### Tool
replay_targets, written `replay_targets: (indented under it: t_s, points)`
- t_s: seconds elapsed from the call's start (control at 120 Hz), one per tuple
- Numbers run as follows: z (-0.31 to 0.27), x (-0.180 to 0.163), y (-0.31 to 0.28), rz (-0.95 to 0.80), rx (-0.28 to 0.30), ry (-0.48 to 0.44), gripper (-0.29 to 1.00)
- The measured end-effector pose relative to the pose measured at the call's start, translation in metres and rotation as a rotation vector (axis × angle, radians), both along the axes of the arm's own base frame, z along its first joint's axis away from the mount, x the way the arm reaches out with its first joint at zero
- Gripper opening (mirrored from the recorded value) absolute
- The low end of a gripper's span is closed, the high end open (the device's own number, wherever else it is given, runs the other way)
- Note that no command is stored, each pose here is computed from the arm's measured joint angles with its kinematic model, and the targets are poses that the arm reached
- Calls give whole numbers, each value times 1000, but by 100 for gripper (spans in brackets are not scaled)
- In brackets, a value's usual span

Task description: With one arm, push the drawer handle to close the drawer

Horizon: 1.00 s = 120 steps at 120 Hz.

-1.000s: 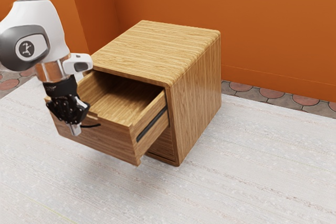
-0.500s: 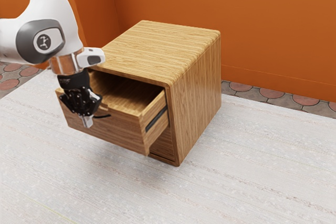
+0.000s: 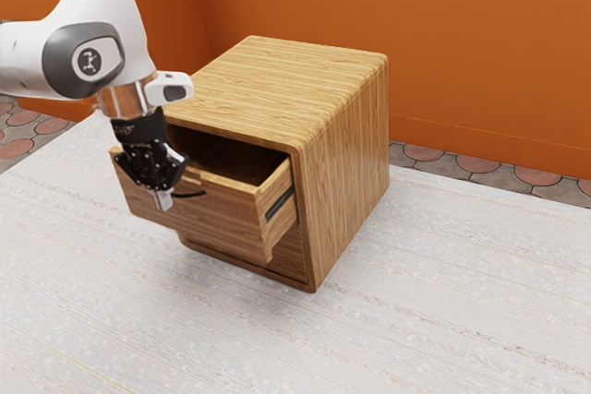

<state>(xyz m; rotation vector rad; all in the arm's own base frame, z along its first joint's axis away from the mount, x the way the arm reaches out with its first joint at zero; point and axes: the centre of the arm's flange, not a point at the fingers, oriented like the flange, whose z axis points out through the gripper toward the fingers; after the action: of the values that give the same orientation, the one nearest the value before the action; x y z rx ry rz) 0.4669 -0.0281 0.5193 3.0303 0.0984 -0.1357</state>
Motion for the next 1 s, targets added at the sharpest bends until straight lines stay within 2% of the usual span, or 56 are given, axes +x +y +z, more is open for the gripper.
replay_targets:
  t_s: [0.825,1.0]
  points:
    - [-11,55,-3,-18,-12,5,-8]
    - [-7,67,-2,-25,0,-8,-8]
